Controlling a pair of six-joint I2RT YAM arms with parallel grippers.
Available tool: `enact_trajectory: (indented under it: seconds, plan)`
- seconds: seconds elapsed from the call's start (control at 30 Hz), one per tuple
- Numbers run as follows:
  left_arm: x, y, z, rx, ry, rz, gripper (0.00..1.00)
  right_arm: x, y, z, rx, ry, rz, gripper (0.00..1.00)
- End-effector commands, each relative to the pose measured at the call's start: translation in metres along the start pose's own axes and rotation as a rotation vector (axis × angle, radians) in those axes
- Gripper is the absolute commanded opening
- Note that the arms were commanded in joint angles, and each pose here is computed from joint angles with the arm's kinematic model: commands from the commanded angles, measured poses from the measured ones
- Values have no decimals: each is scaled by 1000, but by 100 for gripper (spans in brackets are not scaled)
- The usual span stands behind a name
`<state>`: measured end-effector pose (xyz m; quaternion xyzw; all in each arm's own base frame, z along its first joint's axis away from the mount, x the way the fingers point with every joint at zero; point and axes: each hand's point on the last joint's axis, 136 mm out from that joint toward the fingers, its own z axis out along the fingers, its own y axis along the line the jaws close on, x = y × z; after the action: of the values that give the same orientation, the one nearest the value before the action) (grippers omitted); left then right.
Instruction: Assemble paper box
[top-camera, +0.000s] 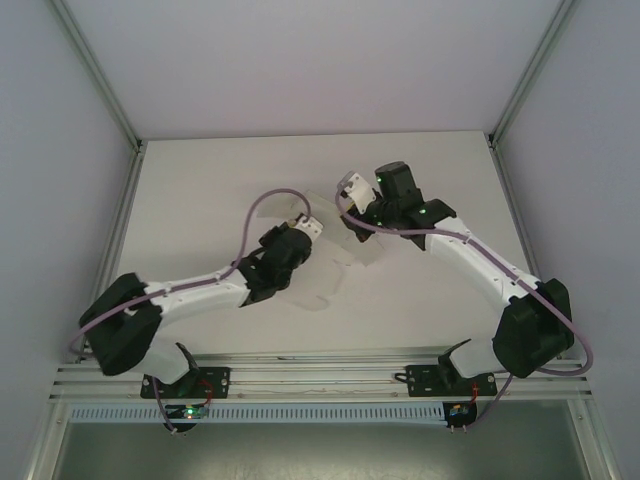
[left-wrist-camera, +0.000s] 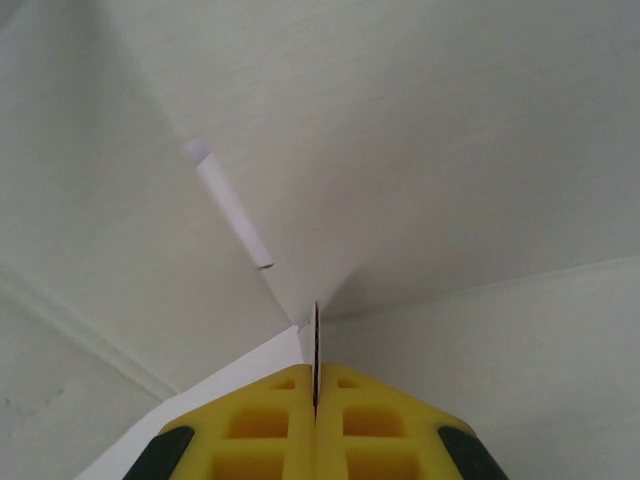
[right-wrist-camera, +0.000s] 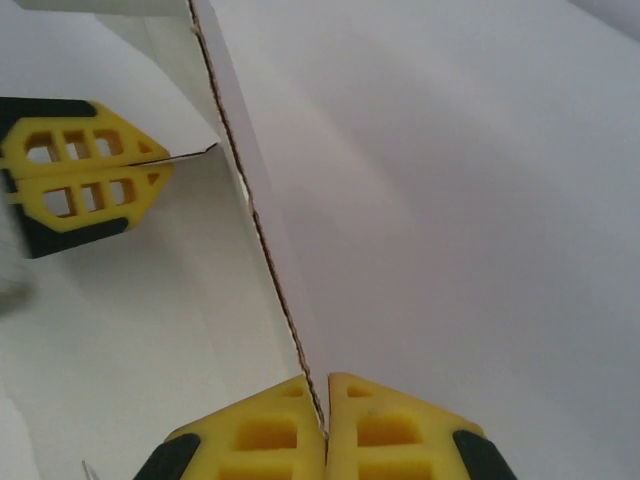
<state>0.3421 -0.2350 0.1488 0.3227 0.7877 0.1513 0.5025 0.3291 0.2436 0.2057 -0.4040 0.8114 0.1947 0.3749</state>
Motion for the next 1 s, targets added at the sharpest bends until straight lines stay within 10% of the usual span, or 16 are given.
enact_trajectory:
  seconds: [0.0,0.4,0.67,0.87,0.97]
  plan:
    - [-40,-25,-3,-2,-108,-131,0,-14,10,0,57,-28,-172,0]
    - [-23,-54,15,21,-62,-312,0,1,11,3,73,2,-281,0]
    - [9,-47,-14,152,12,-461,68,13,1,14,98,54,-352,0]
    - [31,-36,-61,285,39,-601,100,24,-15,26,158,127,-398,0]
    - [39,-18,-82,284,24,-702,100,25,-14,31,156,136,-420,0]
